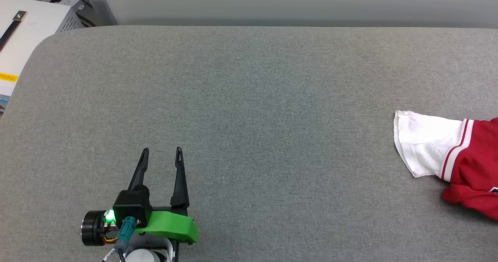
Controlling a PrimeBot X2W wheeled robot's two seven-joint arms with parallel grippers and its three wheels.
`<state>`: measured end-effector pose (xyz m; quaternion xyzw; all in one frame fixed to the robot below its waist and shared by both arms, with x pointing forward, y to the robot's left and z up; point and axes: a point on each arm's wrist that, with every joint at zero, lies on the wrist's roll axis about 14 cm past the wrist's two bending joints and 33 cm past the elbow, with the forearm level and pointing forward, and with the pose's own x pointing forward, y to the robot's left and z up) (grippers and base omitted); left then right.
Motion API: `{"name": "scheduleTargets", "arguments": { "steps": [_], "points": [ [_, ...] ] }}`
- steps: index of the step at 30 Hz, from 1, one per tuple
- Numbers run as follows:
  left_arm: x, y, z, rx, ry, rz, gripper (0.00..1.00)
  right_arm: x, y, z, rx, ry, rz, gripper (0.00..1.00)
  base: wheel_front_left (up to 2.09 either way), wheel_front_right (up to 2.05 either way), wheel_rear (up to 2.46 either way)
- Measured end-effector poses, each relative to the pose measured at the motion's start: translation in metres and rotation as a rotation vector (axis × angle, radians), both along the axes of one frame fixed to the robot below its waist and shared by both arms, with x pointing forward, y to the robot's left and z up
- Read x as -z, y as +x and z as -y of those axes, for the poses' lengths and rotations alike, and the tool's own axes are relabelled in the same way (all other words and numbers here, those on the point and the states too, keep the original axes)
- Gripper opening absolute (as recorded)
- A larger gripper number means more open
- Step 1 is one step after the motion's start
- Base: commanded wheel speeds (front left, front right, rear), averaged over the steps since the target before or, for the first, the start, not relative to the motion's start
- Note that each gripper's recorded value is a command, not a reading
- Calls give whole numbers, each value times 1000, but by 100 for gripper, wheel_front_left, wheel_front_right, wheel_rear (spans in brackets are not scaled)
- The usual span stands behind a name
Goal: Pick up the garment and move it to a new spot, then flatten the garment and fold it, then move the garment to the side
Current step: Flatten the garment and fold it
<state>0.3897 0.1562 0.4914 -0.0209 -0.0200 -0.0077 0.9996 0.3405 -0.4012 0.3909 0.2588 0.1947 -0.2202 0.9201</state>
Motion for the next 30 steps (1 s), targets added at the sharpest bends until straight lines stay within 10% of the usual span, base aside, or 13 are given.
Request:
{"name": "scheduleTargets", "arguments": {
  "steps": [14,23,30],
  "points": [
    [-10,-9,1,6,5,28,100,-152,46,34,-93,-430,375,100,0,0,0],
    [-8,-9,0,1,5,21,100,-228,102,-86,-521,-597,470,100,0,0,0],
    [-9,-10,-7,-19,7,25,100,-182,111,-174,-913,-578,124,100,0,0,0]
  ]
}}
